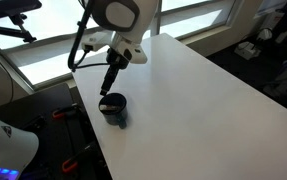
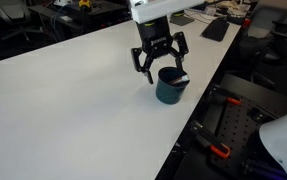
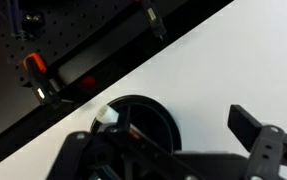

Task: Remove the marker from the cup

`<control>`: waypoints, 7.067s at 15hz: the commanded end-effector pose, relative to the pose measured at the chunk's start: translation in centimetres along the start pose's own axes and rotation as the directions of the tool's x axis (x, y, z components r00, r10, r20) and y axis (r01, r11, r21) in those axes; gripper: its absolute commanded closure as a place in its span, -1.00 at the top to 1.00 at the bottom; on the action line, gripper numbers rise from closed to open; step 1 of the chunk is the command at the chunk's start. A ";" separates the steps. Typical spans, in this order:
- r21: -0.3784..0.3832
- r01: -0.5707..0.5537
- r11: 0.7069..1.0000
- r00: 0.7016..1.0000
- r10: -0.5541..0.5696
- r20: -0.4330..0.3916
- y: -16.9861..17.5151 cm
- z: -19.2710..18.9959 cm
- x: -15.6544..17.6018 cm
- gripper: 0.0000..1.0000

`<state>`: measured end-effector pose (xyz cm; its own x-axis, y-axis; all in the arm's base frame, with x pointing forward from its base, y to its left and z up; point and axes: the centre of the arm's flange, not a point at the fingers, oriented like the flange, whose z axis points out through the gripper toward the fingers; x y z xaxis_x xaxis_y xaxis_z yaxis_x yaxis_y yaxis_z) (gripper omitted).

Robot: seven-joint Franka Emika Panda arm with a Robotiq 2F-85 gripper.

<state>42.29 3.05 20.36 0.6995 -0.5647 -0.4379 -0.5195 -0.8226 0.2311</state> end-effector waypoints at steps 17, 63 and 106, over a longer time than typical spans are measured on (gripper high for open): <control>-0.010 -0.004 1.000 1.000 0.004 -0.028 -2.0 -0.3 1.5 1.00; -0.175 0.298 0.938 0.951 -0.307 -0.027 9.1 4.2 -0.2 1.00; -0.069 0.339 0.938 0.936 -0.344 -0.073 6.4 3.5 -0.2 -0.19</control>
<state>37.82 -2.09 19.09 0.8697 -0.2527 -0.4239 -0.2170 -0.9673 0.1313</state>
